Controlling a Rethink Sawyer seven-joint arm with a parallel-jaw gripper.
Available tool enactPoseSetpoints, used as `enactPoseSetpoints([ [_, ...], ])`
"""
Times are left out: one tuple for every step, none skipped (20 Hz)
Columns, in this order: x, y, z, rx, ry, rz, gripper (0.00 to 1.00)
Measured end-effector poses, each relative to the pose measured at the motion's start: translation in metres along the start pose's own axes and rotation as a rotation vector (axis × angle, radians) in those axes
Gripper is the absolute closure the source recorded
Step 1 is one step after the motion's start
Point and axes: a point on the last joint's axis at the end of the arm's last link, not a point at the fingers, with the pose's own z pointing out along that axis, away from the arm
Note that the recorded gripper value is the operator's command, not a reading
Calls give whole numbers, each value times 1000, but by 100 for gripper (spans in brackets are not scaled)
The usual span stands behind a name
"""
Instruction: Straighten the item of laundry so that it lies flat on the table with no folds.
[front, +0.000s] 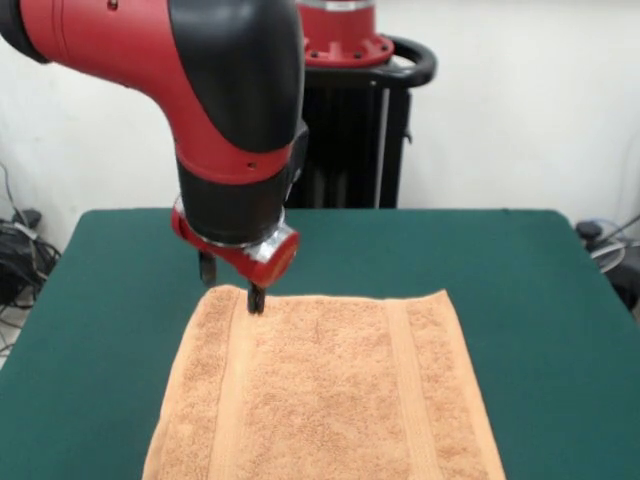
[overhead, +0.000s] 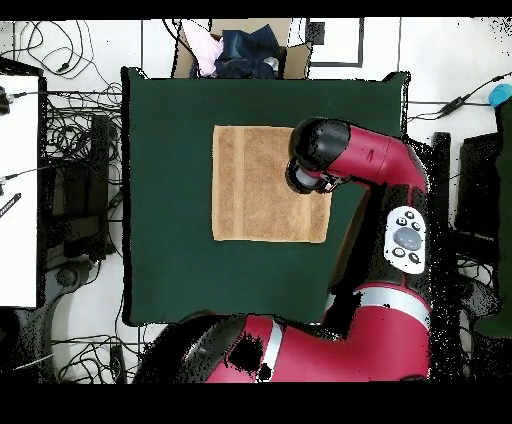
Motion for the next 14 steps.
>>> enactPoseSetpoints([
  [-2, 1, 4, -6, -21, 0, 0],
  [-4, 3, 9, -12, -41, 0, 0],
  [-6, 4, 15, -17, -63, 0, 0],
  [-7, 5, 21, -23, -84, 0, 0],
  [-8, 6, 27, -27, -99, -1, 0],
  [-8, 7, 35, -31, -118, -2, 0],
  [-8, 8, 39, -33, -127, -3, 0],
  [-7, 9, 49, -38, -140, -3, 0],
  [-6, 10, 53, -39, -142, -3, 0],
  [-5, 11, 57, -40, -144, -3, 0],
  [-2, 12, 65, -43, -141, -2, 0],
  [0, 13, 68, -44, -137, -2, 0],
  [3, 14, 73, -44, -130, -1, 0],
  [6, 14, 77, -45, -120, 0, 0],
])
